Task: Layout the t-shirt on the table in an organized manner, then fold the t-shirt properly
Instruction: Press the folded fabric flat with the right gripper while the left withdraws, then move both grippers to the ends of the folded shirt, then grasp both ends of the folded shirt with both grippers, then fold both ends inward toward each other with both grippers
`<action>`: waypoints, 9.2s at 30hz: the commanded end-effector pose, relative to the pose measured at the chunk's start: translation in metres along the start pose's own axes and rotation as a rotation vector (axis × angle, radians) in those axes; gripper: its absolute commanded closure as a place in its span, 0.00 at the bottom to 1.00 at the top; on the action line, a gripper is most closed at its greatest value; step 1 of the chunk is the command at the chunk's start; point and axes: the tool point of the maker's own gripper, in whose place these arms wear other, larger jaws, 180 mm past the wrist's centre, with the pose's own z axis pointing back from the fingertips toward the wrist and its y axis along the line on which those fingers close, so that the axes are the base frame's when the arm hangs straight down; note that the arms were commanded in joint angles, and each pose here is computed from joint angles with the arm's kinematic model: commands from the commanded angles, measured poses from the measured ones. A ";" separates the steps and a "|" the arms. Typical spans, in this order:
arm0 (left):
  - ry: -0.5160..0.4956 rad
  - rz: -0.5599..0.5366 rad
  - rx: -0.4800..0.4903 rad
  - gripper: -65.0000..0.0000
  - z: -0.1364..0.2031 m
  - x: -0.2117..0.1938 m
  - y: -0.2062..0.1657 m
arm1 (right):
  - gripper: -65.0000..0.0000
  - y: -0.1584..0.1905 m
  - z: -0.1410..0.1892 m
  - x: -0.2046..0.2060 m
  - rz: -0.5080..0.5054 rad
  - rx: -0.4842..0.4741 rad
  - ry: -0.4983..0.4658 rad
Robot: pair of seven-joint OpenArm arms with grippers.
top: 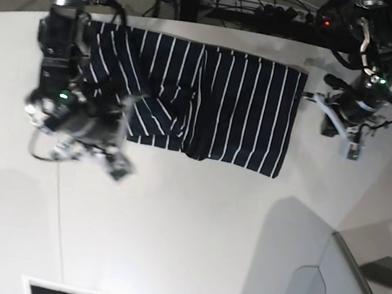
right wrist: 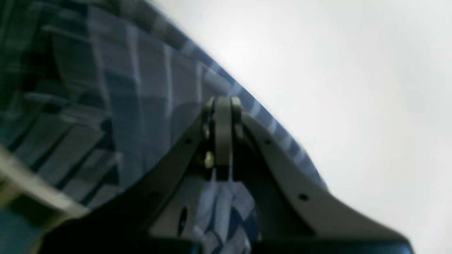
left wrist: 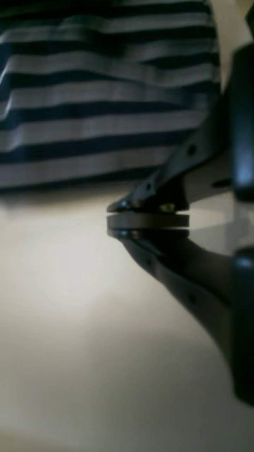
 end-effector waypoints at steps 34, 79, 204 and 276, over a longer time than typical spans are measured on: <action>0.053 0.081 0.055 1.00 0.001 -0.030 0.033 | 0.98 0.106 -0.106 0.050 -0.215 0.620 -0.077; -0.162 0.210 -0.350 1.00 -0.044 0.028 -0.065 | 0.98 0.099 -0.105 0.038 -0.244 0.572 -0.101; -0.110 0.118 -0.473 1.00 -0.073 0.026 -0.067 | 0.96 -0.036 -0.015 -0.183 -0.826 0.161 0.065; -0.102 -0.069 -0.800 1.00 -0.062 0.045 -0.227 | 1.00 0.047 -0.022 0.000 -0.602 0.385 -0.129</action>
